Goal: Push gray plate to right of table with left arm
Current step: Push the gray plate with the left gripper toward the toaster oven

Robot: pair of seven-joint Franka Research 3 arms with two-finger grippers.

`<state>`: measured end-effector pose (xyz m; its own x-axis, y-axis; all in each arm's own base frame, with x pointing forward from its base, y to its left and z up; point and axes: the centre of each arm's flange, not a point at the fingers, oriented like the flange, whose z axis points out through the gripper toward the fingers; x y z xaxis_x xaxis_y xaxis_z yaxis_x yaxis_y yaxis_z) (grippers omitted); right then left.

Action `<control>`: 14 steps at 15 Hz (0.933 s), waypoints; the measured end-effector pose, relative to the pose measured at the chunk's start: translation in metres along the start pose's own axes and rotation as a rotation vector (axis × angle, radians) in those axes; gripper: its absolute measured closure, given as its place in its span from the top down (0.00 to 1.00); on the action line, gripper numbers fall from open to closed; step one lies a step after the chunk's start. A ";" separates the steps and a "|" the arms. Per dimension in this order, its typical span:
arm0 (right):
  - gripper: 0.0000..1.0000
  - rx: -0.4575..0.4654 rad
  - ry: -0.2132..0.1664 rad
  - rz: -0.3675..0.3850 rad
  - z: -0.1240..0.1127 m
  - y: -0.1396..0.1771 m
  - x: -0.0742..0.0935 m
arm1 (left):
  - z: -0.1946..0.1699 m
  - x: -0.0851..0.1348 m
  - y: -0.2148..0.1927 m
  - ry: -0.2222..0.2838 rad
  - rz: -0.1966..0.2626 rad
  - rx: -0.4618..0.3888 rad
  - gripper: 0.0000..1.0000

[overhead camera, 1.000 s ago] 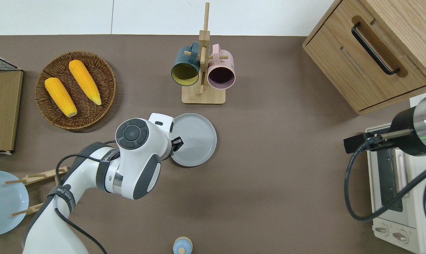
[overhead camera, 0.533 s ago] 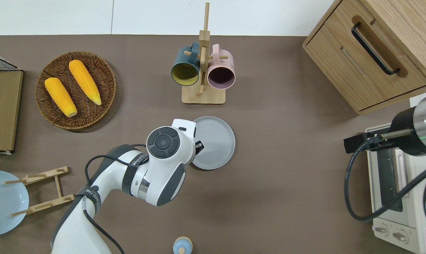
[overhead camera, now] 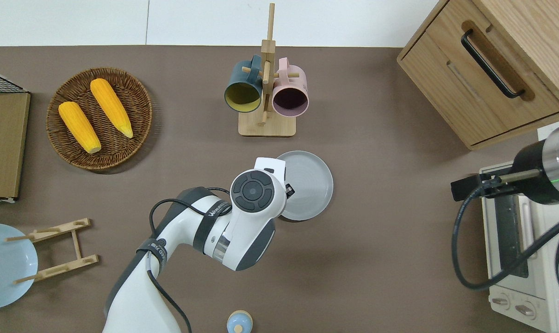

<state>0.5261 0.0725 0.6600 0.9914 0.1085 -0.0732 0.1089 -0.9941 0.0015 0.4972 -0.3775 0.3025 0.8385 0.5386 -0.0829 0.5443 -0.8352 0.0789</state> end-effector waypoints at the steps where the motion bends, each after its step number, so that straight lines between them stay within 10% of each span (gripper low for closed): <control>1: 0.99 0.000 0.000 0.000 0.000 0.000 0.000 | 0.001 -0.005 0.004 0.001 -0.006 -0.003 0.03; 14: 0.99 0.000 0.000 0.000 0.000 0.000 0.000 | 0.014 -0.079 0.060 0.016 -0.027 -0.095 0.03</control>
<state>0.5261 0.0725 0.6600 0.9914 0.1085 -0.0732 0.1089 -0.9941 0.0015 0.4634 -0.4715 0.3003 0.8232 0.5633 -0.0708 0.5663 -0.8063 0.1709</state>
